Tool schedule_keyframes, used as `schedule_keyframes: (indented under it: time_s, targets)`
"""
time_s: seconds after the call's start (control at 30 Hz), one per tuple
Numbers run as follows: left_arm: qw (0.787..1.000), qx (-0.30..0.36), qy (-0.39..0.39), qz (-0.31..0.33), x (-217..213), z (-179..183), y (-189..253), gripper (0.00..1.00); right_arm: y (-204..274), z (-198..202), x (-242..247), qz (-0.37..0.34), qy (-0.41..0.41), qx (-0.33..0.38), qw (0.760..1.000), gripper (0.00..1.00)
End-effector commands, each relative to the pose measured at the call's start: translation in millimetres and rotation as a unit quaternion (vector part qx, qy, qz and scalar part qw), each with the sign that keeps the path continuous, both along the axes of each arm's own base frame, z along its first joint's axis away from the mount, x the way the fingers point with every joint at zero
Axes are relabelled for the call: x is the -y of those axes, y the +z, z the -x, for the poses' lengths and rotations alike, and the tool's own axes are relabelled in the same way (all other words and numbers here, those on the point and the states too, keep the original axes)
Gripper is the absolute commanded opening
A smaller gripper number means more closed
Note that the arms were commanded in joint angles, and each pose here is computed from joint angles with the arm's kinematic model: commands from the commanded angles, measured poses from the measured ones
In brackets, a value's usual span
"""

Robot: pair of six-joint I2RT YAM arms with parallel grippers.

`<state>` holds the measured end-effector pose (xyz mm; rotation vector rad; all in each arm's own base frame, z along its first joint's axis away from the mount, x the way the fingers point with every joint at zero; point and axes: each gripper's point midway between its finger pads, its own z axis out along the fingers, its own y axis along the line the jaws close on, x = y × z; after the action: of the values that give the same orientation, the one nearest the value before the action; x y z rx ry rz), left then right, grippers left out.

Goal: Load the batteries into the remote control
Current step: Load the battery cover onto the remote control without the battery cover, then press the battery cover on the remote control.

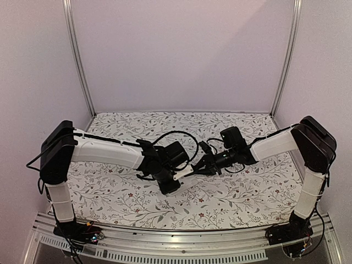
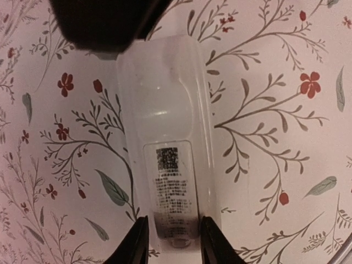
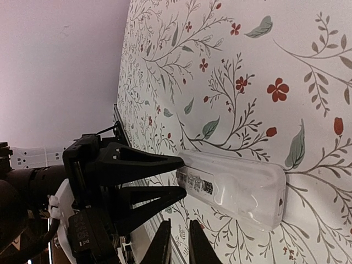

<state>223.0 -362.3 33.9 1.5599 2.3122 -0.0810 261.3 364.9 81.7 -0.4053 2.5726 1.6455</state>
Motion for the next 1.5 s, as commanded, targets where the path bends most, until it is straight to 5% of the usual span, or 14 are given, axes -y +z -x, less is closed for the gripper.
schedule_keyframes:
  time_s: [0.0,0.6,1.47]
  targets:
    - [1.000,-0.011,0.005,-0.004,-3,-2,-3,0.35,-6,4,-3,-0.001,0.008,-0.008,1.000,0.11]
    - [0.996,0.011,0.039,0.079,2,-24,56,0.55,-2,4,-3,-0.003,0.007,-0.003,1.000,0.11]
    - [0.996,-0.052,0.048,-0.054,-30,-9,-30,0.53,-1,3,0,-0.003,0.005,-0.002,1.000,0.11]
